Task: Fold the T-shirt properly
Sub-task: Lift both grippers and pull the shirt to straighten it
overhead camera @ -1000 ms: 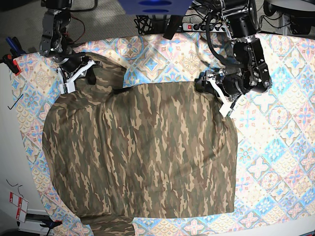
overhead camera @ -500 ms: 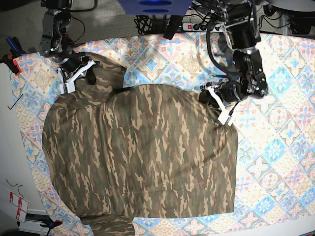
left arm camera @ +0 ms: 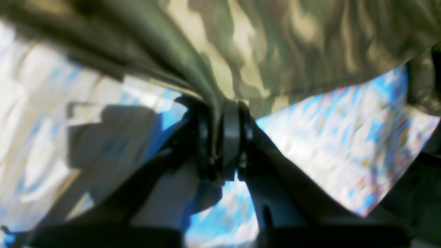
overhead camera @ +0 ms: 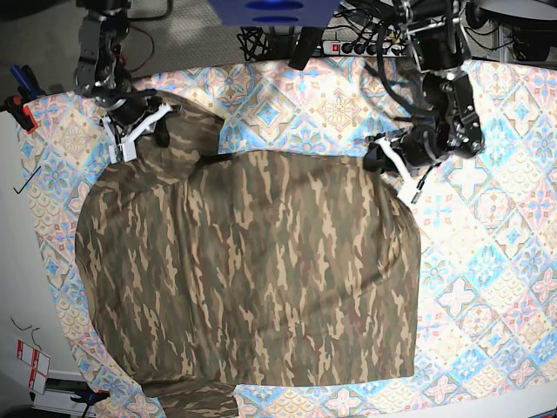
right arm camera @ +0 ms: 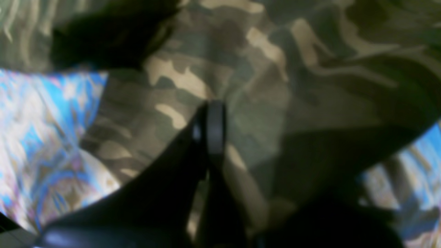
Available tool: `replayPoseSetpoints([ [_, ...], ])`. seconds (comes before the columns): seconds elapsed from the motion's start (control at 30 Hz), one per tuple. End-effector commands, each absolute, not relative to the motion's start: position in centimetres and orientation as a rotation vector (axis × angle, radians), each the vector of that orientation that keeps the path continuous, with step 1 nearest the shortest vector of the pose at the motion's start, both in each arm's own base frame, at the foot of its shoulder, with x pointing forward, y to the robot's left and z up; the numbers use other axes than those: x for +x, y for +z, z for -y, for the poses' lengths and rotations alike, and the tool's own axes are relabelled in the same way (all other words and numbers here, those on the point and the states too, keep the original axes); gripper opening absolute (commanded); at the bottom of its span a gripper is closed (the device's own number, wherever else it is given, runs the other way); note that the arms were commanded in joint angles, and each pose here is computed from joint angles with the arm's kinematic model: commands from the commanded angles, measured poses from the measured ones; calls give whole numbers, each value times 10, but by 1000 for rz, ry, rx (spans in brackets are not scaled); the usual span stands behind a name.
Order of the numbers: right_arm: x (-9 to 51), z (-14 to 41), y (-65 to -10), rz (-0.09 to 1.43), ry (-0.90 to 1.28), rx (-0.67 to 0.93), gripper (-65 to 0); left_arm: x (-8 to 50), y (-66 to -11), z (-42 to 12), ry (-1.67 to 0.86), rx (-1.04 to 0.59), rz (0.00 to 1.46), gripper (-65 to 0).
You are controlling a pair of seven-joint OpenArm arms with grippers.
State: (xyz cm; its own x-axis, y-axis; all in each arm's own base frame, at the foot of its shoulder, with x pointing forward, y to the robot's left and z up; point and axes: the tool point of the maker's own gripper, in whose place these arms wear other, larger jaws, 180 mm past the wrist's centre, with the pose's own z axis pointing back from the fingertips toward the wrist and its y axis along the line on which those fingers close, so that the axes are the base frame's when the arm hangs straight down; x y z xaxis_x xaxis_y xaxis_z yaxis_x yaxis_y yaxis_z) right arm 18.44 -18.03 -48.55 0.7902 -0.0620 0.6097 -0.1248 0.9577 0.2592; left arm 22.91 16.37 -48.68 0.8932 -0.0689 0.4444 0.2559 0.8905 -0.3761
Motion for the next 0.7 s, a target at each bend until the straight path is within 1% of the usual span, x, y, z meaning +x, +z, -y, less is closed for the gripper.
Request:
replayPoseSetpoints([
  [0.0,174,183,-487,626,65,276,-640,197,-502,-199,-210,-298,271,-650],
  [0.2,178,181,-475,667,68,273,-640,178,-503,-226,-191,-251,241,-650],
  [0.4,176,220,-470,706,-71,196,-640,157,-506,-241,-190,-223,196,-650],
  [0.5,181,237,-457,744,-88,153,-640,143,-509,-243,-191,-219,172,-650],
  [0.67,186,256,-432,802,-86,95,-640,127,-495,-255,-243,-159,158,-650],
])
